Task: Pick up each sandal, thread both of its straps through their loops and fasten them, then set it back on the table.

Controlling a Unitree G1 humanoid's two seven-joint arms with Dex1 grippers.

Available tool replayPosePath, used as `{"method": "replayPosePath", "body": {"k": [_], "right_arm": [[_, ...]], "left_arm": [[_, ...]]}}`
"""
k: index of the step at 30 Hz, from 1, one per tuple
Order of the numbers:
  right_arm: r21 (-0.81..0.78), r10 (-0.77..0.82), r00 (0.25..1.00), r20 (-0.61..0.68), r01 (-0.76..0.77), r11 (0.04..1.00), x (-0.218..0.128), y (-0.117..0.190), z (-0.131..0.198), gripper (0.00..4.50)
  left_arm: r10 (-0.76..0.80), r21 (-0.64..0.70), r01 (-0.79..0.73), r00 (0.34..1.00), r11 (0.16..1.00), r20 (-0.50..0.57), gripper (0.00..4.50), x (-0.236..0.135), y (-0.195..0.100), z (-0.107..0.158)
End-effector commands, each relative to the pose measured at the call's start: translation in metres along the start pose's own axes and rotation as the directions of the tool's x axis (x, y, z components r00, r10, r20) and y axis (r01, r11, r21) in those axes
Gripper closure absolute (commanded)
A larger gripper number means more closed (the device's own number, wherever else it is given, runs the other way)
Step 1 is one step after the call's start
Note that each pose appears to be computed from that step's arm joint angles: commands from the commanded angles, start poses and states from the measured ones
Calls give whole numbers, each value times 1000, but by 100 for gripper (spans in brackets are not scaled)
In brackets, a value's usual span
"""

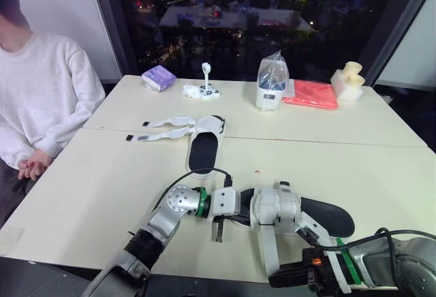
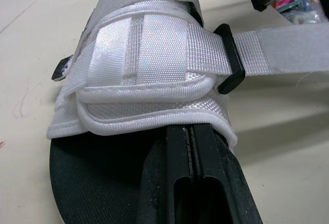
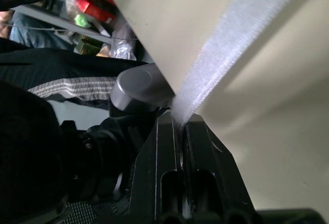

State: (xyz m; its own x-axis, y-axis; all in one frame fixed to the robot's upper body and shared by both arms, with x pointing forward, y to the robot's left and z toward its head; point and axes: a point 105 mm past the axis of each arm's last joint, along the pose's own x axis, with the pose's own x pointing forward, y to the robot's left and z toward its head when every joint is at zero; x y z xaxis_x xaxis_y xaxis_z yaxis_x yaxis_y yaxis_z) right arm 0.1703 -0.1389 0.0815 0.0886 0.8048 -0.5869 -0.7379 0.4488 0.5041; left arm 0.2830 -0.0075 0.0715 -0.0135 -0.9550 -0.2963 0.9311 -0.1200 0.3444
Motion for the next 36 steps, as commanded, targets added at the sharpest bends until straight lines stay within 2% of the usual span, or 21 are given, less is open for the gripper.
{"method": "replayPosePath", "body": {"k": [1,5,10,15,19,36], "right_arm": [[-61,45,999,-6,-45,997,-3,15,5,440],[-188,30,998,47,-20,982,-22,23,36,440],[-270,10,991,133,26,963,-43,27,74,440],[-264,-58,966,252,126,956,-59,6,115,440],[-204,-156,932,328,231,951,-68,-27,139,440],[-81,-335,894,296,373,924,-66,-81,126,440]], "left_arm": [[-178,-163,150,969,975,-174,450,8,-51,-52],[-199,-155,169,957,973,-210,450,9,-54,-58],[-228,-142,198,945,970,-234,450,12,-59,-63],[-254,-128,229,936,965,-244,450,15,-63,-64],[-280,-120,257,927,959,-250,450,18,-69,-67],[-283,-121,260,925,958,-253,450,18,-67,-69]]}}
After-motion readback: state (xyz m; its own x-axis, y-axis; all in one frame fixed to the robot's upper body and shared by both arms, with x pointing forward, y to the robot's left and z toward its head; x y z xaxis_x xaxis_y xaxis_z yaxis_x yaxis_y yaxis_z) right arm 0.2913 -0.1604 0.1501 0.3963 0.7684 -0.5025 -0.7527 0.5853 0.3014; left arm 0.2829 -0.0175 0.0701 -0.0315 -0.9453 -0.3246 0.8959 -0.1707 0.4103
